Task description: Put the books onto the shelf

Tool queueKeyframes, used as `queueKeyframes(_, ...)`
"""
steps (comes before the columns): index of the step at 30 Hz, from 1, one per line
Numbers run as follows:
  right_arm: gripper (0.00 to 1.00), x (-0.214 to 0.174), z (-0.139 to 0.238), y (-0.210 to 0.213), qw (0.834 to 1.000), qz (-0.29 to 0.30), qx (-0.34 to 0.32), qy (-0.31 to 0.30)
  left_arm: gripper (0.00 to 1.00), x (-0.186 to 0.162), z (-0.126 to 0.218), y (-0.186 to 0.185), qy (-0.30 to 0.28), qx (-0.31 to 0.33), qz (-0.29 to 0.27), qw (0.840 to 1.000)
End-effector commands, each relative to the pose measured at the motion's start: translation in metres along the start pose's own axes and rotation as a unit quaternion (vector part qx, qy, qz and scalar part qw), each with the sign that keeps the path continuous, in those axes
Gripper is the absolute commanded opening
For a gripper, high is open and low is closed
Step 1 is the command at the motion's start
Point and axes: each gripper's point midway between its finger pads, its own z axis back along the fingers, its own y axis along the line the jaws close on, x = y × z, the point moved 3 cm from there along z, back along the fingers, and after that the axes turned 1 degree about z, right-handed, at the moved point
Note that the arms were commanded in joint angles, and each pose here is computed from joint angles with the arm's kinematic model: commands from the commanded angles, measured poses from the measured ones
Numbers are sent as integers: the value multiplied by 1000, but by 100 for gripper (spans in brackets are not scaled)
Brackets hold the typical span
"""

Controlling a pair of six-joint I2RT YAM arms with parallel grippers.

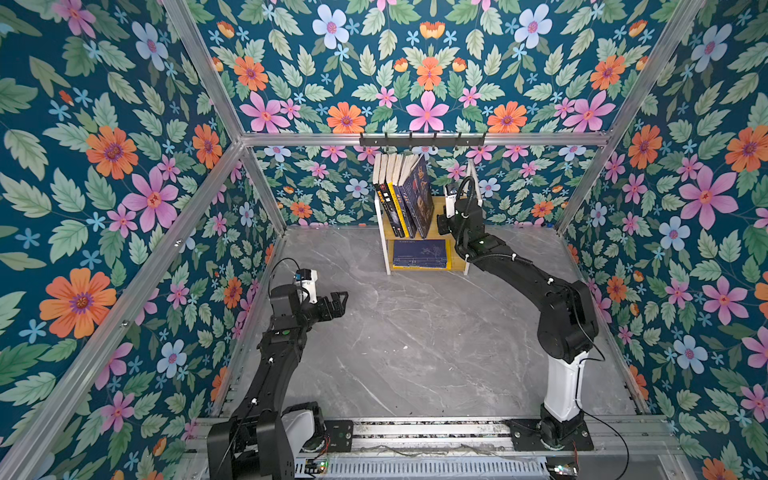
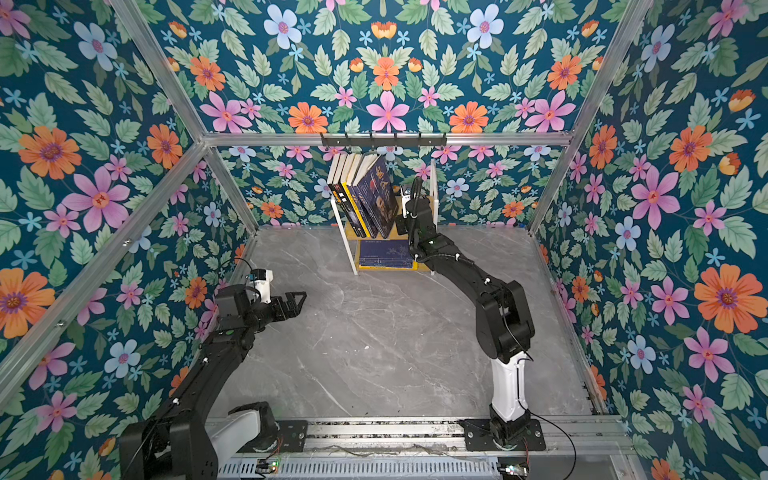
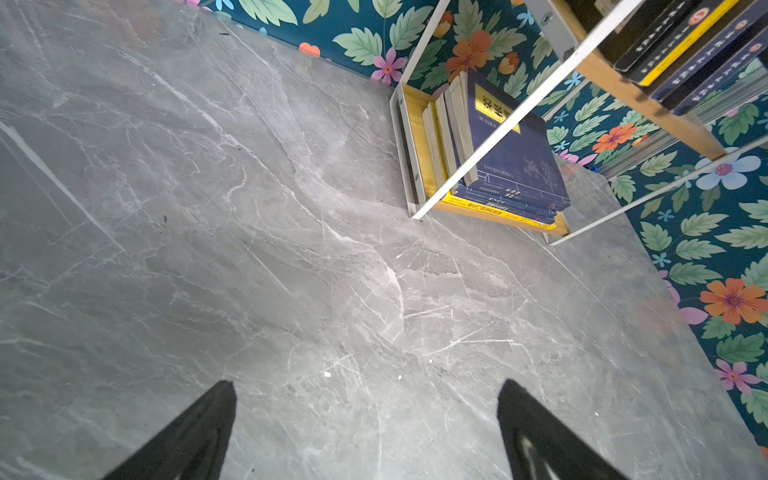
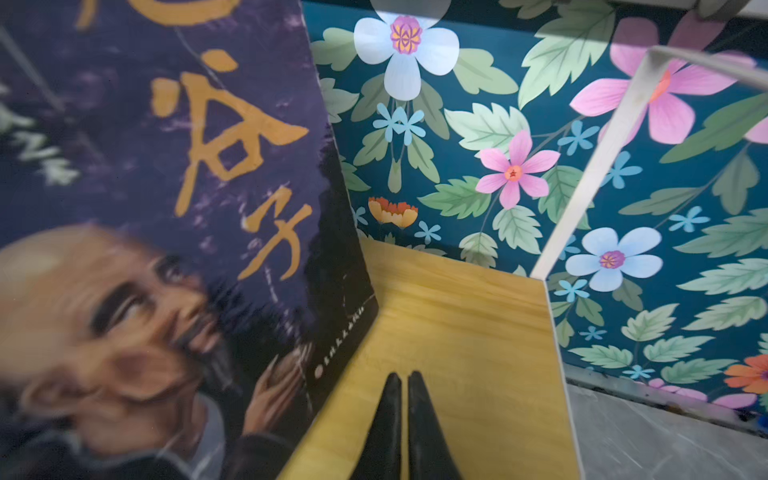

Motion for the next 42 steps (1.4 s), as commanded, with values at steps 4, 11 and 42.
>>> queueKeyframes(4,8,-25,-21,20,998,-18,39,46,100,4,1,-1,-10,-2,-9,1000)
queueKeyframes(11,8,-34,-25,38,997,-16,56,56,100,4,0,-1,-9,-3,-8,1000)
queueKeyframes(42,47,30,98,34,998,23,62,20,100,23,-11,2,-7,43,-70,997)
